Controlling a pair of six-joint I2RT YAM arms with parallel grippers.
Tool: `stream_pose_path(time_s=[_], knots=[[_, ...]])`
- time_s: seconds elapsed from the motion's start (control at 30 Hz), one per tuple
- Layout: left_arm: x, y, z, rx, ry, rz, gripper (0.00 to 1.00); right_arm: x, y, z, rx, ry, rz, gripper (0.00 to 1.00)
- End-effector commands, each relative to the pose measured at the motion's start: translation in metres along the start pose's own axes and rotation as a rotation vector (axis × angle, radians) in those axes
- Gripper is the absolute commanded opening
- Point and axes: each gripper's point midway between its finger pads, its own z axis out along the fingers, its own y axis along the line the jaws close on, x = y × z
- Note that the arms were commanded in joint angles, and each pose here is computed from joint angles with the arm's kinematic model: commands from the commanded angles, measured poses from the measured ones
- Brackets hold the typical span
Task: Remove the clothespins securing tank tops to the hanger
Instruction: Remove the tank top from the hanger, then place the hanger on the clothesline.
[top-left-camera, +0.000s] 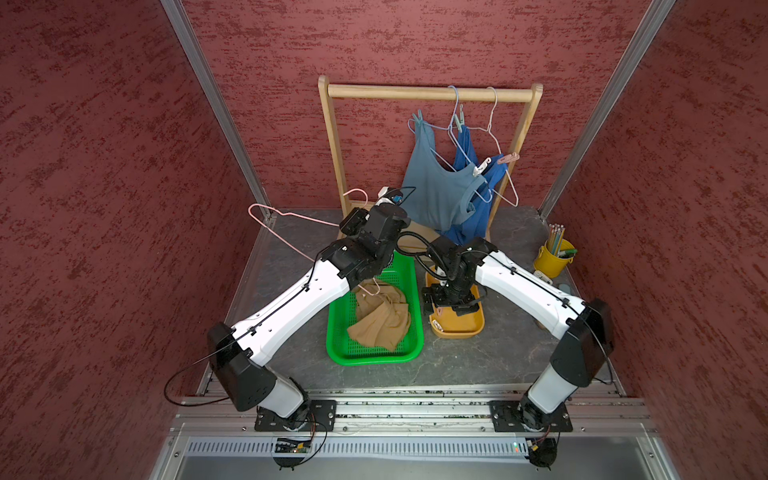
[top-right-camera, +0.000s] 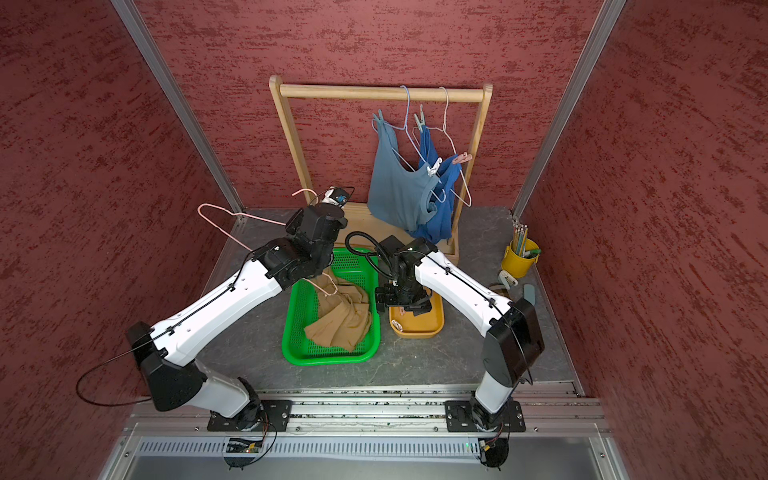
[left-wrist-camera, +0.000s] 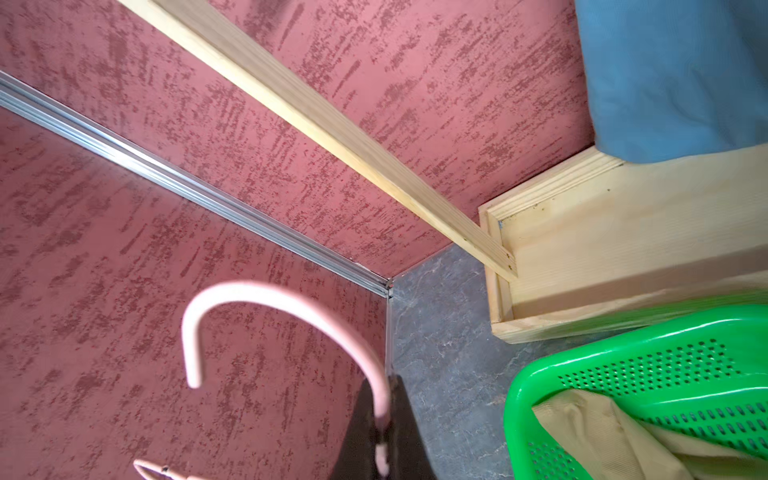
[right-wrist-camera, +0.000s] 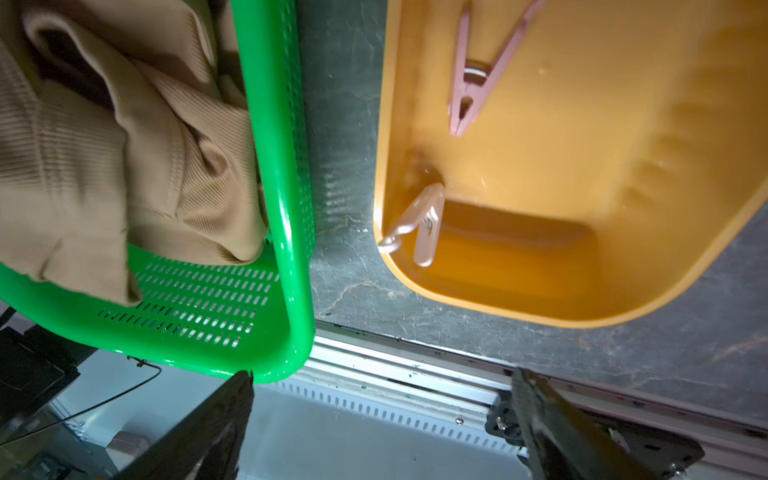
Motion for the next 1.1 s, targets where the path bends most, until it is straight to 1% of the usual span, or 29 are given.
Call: stream_pose_path(time_s=[0.0,0.07,0.13,0.17,0.23,0.3,0.33,0.37,0.4,0.43,0.47,0.5,0.6,0.63,0.67,0.77,0.8,0.9,1.0,1.07], knots=[[-0.009,0.033,-0.010,-0.082,-0.033,-0.036,0.00,0.009,-0.001,-0.009,-0.031,-0.005,0.019,0.99],[-0.010,0.037,-0.016,-0.071,-0.032,-0.056,0.00,0.009,0.000,-0.012,-0.036,-0.019,0.021,0.99],[-0.010,0.036,-0.027,-0.020,-0.022,-0.097,0.00,0.007,0.002,-0.016,-0.052,-0.043,0.019,0.99],[-0.009,0.032,-0.034,0.048,-0.008,-0.131,0.00,0.005,0.005,-0.018,-0.069,-0.055,0.018,0.99],[-0.007,0.023,-0.048,0.196,0.038,-0.241,0.00,0.001,0.015,-0.025,-0.123,-0.088,0.003,0.99],[-0.008,0.008,-0.060,0.346,0.081,-0.343,0.00,-0.007,0.035,-0.042,-0.221,-0.152,-0.032,0.99],[-0.009,0.001,-0.066,0.402,0.085,-0.366,0.00,-0.010,0.045,-0.053,-0.273,-0.190,-0.055,0.99],[-0.012,-0.005,-0.073,0.443,0.081,-0.388,0.00,-0.013,0.058,-0.069,-0.341,-0.238,-0.085,0.99],[-0.015,-0.013,-0.080,0.477,0.070,-0.388,0.00,-0.015,0.070,-0.086,-0.407,-0.285,-0.113,0.99],[-0.016,-0.019,-0.085,0.496,0.059,-0.375,0.00,-0.018,0.078,-0.094,-0.451,-0.308,-0.130,0.99],[-0.017,-0.024,-0.089,0.496,0.045,-0.354,0.00,-0.013,0.087,-0.117,-0.517,-0.362,-0.165,0.99],[-0.017,-0.031,-0.092,0.500,0.035,-0.329,0.00,-0.011,0.092,-0.130,-0.560,-0.390,-0.185,0.99],[-0.016,-0.041,-0.095,0.514,0.014,-0.306,0.00,-0.001,0.104,-0.154,-0.663,-0.439,-0.243,0.99],[-0.016,-0.042,-0.094,0.511,0.011,-0.310,0.00,0.002,0.106,-0.158,-0.683,-0.445,-0.254,0.97],[-0.016,-0.041,-0.093,0.506,0.008,-0.318,0.00,0.005,0.108,-0.161,-0.700,-0.452,-0.268,0.90],[-0.012,-0.037,-0.084,0.484,0.022,-0.314,0.00,0.016,0.116,-0.162,-0.737,-0.428,-0.317,0.75],[-0.011,-0.036,-0.080,0.479,0.027,-0.314,0.00,0.018,0.117,-0.162,-0.734,-0.423,-0.326,0.73],[-0.010,-0.029,-0.068,0.486,0.025,-0.341,0.00,0.024,0.120,-0.158,-0.727,-0.409,-0.354,0.70],[-0.017,-0.021,-0.064,0.500,-0.015,-0.358,0.00,0.028,0.121,-0.152,-0.711,-0.401,-0.367,0.70],[-0.025,-0.014,-0.064,0.497,-0.053,-0.371,0.00,0.029,0.119,-0.142,-0.675,-0.388,-0.357,0.70]])
